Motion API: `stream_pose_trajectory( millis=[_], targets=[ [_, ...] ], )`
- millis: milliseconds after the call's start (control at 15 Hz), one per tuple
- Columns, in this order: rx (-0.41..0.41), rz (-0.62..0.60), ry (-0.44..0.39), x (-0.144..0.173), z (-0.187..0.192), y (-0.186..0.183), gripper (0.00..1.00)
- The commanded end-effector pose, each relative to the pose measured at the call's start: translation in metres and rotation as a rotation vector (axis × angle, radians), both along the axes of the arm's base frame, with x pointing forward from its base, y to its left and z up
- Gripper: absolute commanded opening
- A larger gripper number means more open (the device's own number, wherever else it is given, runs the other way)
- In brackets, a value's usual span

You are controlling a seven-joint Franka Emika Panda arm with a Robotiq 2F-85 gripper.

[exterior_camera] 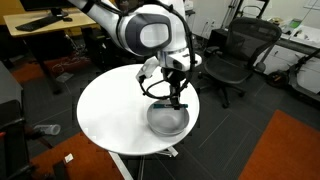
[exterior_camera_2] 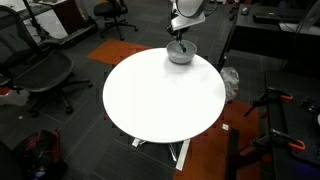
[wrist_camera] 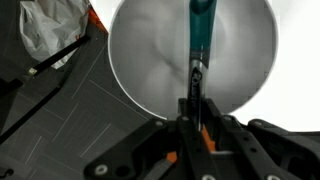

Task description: Put the green marker inside the grey bowl

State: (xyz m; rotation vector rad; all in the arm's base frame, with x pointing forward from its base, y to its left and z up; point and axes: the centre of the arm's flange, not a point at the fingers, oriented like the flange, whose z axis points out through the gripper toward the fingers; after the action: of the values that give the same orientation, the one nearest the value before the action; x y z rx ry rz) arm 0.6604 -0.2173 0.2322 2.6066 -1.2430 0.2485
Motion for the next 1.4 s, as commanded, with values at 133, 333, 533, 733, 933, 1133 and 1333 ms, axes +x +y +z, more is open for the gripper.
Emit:
stream_pose_trajectory(
  millis=[133,333,533,733,933,1133,1333],
  targets=[
    [0.031,-0.042,0.024,0.018,-0.009,-0.016,0.6],
    [0.033,-0.04,0.013,0.012,0.002,-0.014,0.82],
    [0.034,-0.02,-0.004,0.001,0.024,-0.006,1.0],
    [0.038,0.013,-0.004,-0.011,0.051,0.003,1.0],
    [0.045,0.054,0.004,-0.03,0.083,0.016,1.0],
    [0.071,0.087,0.029,-0.051,0.11,0.031,1.0],
    [0.109,0.126,0.069,-0.074,0.133,0.044,1.0]
  ],
)
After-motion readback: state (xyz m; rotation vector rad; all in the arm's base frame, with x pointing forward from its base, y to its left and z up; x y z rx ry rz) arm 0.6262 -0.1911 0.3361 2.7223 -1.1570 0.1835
